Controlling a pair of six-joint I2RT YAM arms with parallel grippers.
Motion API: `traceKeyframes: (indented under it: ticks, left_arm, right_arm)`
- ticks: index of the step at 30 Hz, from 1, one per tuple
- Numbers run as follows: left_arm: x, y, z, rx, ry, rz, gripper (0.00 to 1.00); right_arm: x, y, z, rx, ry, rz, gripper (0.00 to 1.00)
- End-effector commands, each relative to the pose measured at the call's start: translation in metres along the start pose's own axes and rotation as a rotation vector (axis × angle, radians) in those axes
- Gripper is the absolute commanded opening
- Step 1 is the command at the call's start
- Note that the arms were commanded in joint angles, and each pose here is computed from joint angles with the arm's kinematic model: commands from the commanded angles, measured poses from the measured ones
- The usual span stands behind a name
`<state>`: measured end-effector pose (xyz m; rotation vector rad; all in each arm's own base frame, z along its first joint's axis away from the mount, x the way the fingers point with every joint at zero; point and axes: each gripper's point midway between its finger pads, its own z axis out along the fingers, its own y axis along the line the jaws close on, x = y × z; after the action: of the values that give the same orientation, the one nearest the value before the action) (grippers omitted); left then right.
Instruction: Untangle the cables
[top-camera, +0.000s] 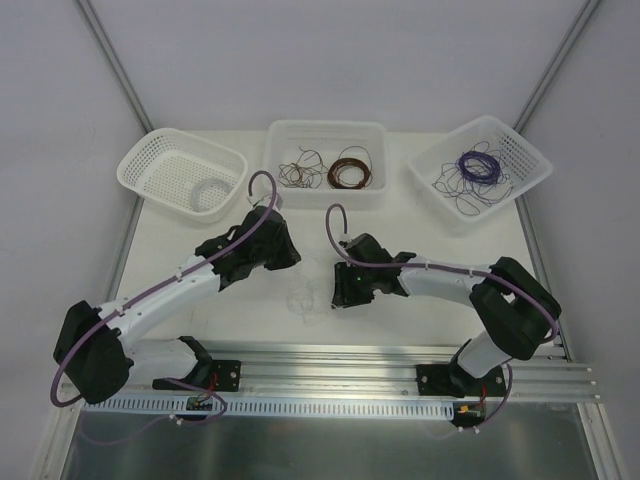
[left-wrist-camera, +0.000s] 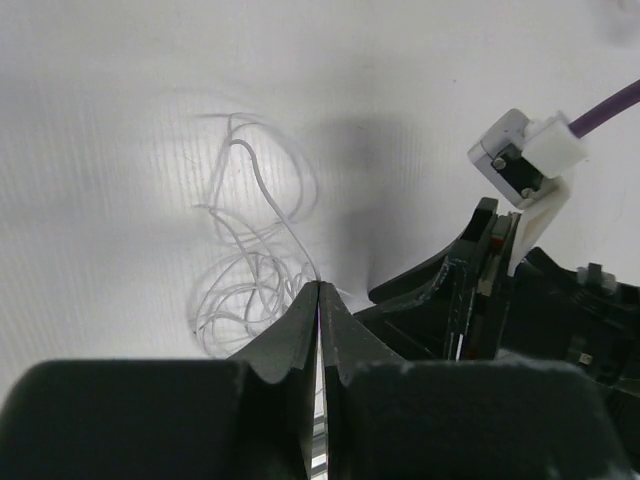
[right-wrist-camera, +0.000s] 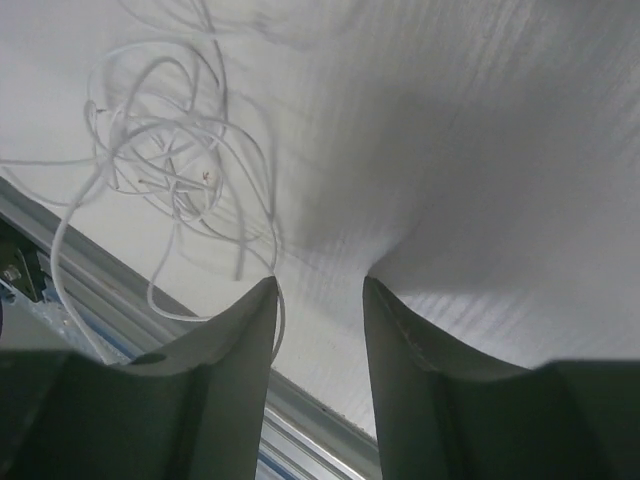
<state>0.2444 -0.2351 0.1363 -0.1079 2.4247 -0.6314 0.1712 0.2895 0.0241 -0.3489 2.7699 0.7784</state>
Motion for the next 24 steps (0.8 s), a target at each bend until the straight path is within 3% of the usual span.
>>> traceKeyframes:
  ticks: [1, 5, 8, 14, 18, 19, 24]
  left_arm:
    - [-0.026, -0.001, -0.017, 0.025, -0.104, -0.051, 0.0]
    - [-0.041, 0.001, -0.028, 0.042, -0.153, -0.073, 0.0]
    - [-0.051, 0.0, -0.037, 0.053, -0.185, -0.073, 0.0]
    - [-0.066, 0.01, -0.052, 0.043, -0.234, -0.079, 0.0]
    - [-0.058, 0.007, -0.048, 0.062, -0.195, -0.083, 0.0]
    - [-0.056, 0.008, -0.047, 0.059, -0.188, -0.091, 0.0]
    - [-0.048, 0.014, -0.042, 0.041, -0.17, -0.116, 0.0]
  right_arm:
    - [0.0, -0.005, -0.001, 0.068, 0.012, 0.017, 0.38]
    - [0.002, -0.011, -0.001, 0.096, 0.018, 0.025, 0.15]
    - [0.003, -0.012, -0.001, 0.104, 0.022, 0.025, 0.05]
    - [0.0, -0.016, -0.011, 0.135, -0.003, 0.004, 0.01]
    - [-0.019, 0.006, -0.025, 0.042, -0.102, -0.092, 0.18]
    - [-0.027, 0.015, -0.03, 0.01, -0.139, -0.127, 0.28]
    - [-0.039, 0.056, -0.029, -0.091, -0.183, -0.242, 0.5]
